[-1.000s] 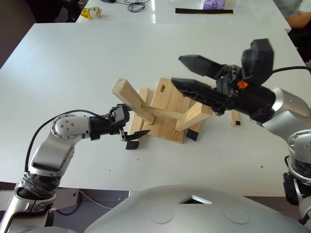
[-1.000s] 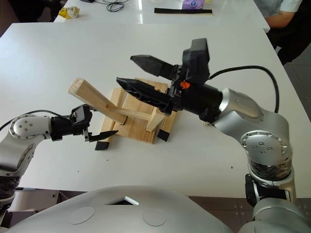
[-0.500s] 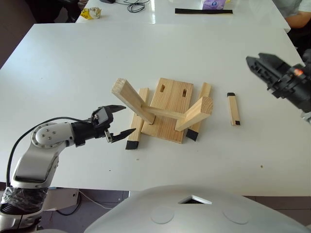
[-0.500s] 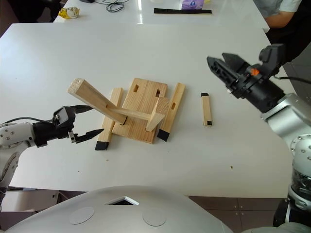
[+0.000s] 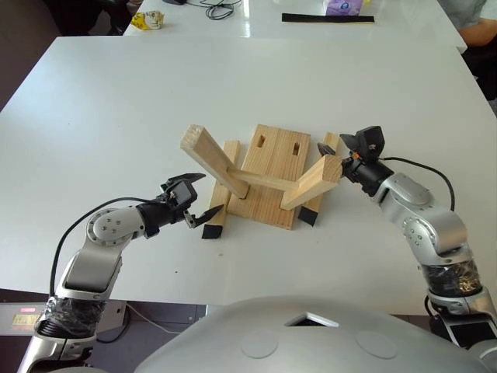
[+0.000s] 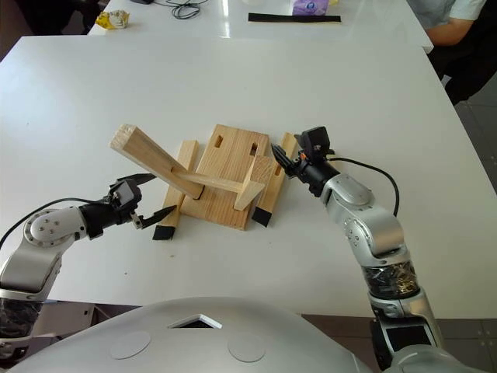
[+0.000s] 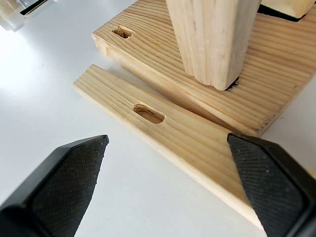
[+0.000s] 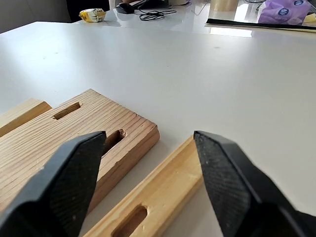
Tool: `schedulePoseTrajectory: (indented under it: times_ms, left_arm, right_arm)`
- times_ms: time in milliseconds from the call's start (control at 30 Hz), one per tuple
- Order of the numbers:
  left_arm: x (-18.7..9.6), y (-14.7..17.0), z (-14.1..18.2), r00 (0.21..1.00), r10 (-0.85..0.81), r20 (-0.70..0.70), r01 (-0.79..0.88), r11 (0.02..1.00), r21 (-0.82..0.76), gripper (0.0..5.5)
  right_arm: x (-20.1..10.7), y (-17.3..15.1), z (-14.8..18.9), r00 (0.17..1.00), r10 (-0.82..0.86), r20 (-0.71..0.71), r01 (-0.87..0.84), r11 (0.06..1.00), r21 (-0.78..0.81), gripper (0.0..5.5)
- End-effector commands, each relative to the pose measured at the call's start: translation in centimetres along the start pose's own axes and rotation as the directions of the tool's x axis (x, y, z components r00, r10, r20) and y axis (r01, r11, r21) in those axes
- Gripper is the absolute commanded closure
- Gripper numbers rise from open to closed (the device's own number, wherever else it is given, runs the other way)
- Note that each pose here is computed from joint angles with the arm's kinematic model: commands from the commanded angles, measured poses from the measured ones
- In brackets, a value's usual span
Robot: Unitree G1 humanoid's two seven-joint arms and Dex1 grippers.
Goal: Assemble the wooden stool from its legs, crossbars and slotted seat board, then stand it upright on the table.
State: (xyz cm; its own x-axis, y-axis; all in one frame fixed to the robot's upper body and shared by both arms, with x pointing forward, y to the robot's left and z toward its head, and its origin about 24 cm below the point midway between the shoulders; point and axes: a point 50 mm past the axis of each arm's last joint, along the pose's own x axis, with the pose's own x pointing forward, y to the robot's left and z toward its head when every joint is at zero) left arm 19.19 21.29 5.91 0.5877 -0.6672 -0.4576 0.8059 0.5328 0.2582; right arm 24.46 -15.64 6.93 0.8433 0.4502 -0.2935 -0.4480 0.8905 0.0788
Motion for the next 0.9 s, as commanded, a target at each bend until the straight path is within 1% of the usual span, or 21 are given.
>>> schedulePoseTrajectory:
  times_ms: [33,167,367,567,900]
  left_arm:
    - [0.8,0.0,0.2,1.0,0.011,0.006,-0.011,0.999,0.033,1.03]
    - [0.8,-0.4,-0.6,1.0,0.003,-0.026,-0.002,0.998,0.067,1.03]
    - [0.4,-0.6,-1.9,0.997,0.004,-0.078,0.002,0.997,0.08,1.03]
    - [-0.2,-0.6,-3.3,0.991,0.016,-0.13,-0.008,0.998,0.061,1.03]
    - [-1.5,-0.3,-5.2,0.976,0.034,-0.216,-0.027,0.999,0.035,1.03]
  right_arm:
    - [0.5,1.0,-1.4,0.997,0.06,-0.052,-0.062,0.998,-0.032,2.21]
    - [0.0,0.8,-3.8,0.984,0.084,-0.159,-0.101,0.99,-0.102,2.21]
    - [-1.0,-1.0,-5.3,0.972,0.035,-0.231,-0.08,0.979,-0.189,2.21]
    - [-2.4,-2.2,-5.8,0.966,-0.004,-0.258,-0.062,0.967,-0.246,2.21]
    - [-4.8,-3.7,-5.5,0.96,-0.052,-0.274,-0.028,0.959,-0.282,2.21]
